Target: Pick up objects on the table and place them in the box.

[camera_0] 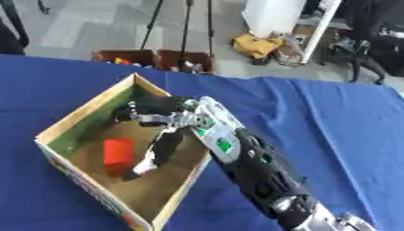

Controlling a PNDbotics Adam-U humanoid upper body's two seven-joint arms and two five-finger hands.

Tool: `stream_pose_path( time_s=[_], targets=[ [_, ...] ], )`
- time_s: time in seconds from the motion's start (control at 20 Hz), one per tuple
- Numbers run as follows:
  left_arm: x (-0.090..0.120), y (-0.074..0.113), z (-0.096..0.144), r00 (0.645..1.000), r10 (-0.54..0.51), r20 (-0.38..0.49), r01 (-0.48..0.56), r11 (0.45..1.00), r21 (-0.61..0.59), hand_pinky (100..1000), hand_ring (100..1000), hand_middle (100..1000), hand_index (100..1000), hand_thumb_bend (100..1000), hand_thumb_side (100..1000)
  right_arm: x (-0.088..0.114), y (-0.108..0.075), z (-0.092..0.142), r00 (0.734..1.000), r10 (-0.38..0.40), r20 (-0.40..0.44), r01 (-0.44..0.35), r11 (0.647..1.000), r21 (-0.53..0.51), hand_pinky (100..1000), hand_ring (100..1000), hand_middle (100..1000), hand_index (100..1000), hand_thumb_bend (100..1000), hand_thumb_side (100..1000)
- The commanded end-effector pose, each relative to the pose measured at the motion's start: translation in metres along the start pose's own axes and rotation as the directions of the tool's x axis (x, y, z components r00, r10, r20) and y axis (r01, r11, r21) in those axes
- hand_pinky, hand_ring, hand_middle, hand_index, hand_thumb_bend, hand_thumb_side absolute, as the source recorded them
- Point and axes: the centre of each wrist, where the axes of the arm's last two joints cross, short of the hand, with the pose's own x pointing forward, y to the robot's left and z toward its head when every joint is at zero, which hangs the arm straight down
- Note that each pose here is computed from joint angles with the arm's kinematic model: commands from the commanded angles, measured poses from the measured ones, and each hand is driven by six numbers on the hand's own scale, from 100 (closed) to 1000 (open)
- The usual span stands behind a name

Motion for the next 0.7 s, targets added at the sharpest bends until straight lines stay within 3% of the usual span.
stream_pose_path(
  time_s=[0.05, 0.2, 0.35, 0.4, 0.45, 0.55, 0.6, 0.7],
  targets=[
    [0.006, 0.004, -0.007, 1.000, -0.018, 0.019, 0.019, 0.999, -0.028, 545, 713, 824, 904, 100, 863, 0.008, -0.038, 0.017, 1.000, 0.027, 0.007, -0.025, 0.989, -0.143, 880, 868, 822, 926, 714, 626],
    [0.007, 0.005, -0.005, 1.000, -0.024, 0.016, 0.024, 0.999, -0.026, 544, 713, 824, 904, 100, 862, 0.017, -0.066, 0.035, 0.999, 0.007, 0.034, 0.003, 0.957, -0.289, 881, 864, 812, 926, 689, 659],
    [0.007, 0.006, -0.004, 0.999, -0.030, 0.012, 0.030, 0.999, -0.023, 545, 714, 824, 904, 100, 862, 0.032, -0.094, 0.058, 0.995, -0.038, 0.096, 0.077, 0.894, -0.442, 885, 859, 801, 921, 660, 716],
    [0.008, 0.007, -0.004, 0.999, -0.033, 0.010, 0.033, 0.999, -0.021, 545, 714, 825, 905, 100, 862, 0.037, -0.102, 0.067, 0.990, -0.058, 0.126, 0.114, 0.862, -0.495, 886, 852, 793, 921, 588, 782],
    [0.008, 0.008, -0.003, 0.999, -0.036, 0.009, 0.036, 0.999, -0.020, 545, 714, 824, 905, 100, 862, 0.043, -0.110, 0.077, 0.984, -0.079, 0.160, 0.155, 0.822, -0.548, 886, 852, 792, 920, 577, 786],
    [0.008, 0.008, -0.003, 0.999, -0.040, 0.007, 0.040, 0.999, -0.018, 545, 714, 825, 905, 100, 862, 0.053, -0.121, 0.094, 0.968, -0.115, 0.224, 0.234, 0.742, -0.628, 882, 845, 786, 909, 441, 799],
    [0.008, 0.009, -0.002, 0.999, -0.043, 0.005, 0.043, 0.999, -0.017, 545, 714, 825, 905, 100, 862, 0.056, -0.126, 0.104, 0.958, -0.131, 0.255, 0.273, 0.687, -0.674, 869, 837, 786, 904, 281, 774],
    [0.009, 0.009, -0.001, 0.999, -0.047, 0.003, 0.047, 0.999, -0.014, 544, 714, 825, 905, 100, 861, 0.060, -0.131, 0.121, 0.935, -0.164, 0.315, 0.349, 0.582, -0.734, 867, 831, 784, 901, 220, 769]
  ],
)
